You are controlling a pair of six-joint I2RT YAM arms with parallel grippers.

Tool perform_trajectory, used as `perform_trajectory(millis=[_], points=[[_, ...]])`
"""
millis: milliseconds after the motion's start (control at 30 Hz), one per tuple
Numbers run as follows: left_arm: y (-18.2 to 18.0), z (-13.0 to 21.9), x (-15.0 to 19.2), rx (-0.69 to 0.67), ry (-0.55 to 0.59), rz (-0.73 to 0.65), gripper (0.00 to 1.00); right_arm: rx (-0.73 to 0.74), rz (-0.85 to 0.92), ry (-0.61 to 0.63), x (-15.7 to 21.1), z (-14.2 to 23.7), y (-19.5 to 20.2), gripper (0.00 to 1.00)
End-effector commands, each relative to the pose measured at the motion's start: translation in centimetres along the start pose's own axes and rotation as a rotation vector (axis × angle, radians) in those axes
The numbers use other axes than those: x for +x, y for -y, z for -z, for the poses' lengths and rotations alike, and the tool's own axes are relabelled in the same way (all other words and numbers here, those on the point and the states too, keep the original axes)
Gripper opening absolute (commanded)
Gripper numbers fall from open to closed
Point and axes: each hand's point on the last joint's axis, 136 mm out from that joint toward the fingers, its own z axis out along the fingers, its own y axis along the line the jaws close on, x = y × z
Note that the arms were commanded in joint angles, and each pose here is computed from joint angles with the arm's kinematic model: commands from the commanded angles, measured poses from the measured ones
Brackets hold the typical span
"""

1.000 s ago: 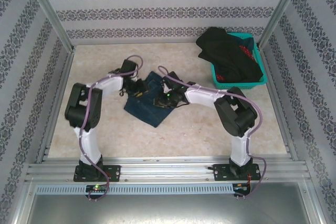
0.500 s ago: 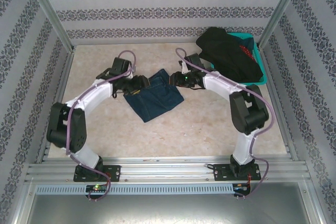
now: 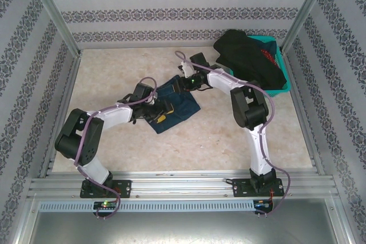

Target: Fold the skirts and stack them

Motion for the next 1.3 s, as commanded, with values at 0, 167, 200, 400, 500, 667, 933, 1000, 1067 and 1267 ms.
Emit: perform_trajectory(millis=[0,167,200,400,500,667,933,1000,1067,1267], points=[[-3.1,-0.5,1.0,-0.083,-0.004,0.064,0.58,-0.055,0.047,-0.038,0.1,-1.5,-1.7,0.44],[-6.6,-0.3,2.2,-0.195,-0.03,0.067,0.59,0.028,0.16,0.14,-4.6,2.0,-4.8,0.04],[-7.1,-0.1,2.4,-0.202,-0.039,0.072,0.59,0.029,0.185,0.196,-5.9,3.5,-6.0,0.02],[-10.0,1.2,2.9,-0.256,-0.054,0.056,0.59,0.232,0.22,0.279,-7.9,4.4,-5.6,0.06],[-10.4,1.3,3.1,-0.278,-0.072,0.029,0.59,0.287,0.189,0.193,-7.5,0.9,-2.8,0.21],[-10.3,1.4,2.8,-0.274,-0.058,0.031,0.59,0.214,0.161,0.158,-8.1,1.6,-4.2,0.47],[-8.9,1.5,2.3,-0.223,-0.048,0.045,0.64,0.046,0.061,-0.004,0.7,5.4,-1.6,0.53],[-7.3,1.6,2.5,-0.164,-0.075,0.051,0.66,0.025,0.007,-0.052,3.3,5.8,-0.9,0.52],[-4.1,2.4,2.6,-0.076,-0.084,0.021,0.69,0.05,-0.036,-0.098,5.7,6.1,-0.1,0.53],[1.6,5.3,2.2,-0.01,-0.019,-0.084,0.84,0.065,-0.195,-0.155,9.7,5.9,0.6,0.56]])
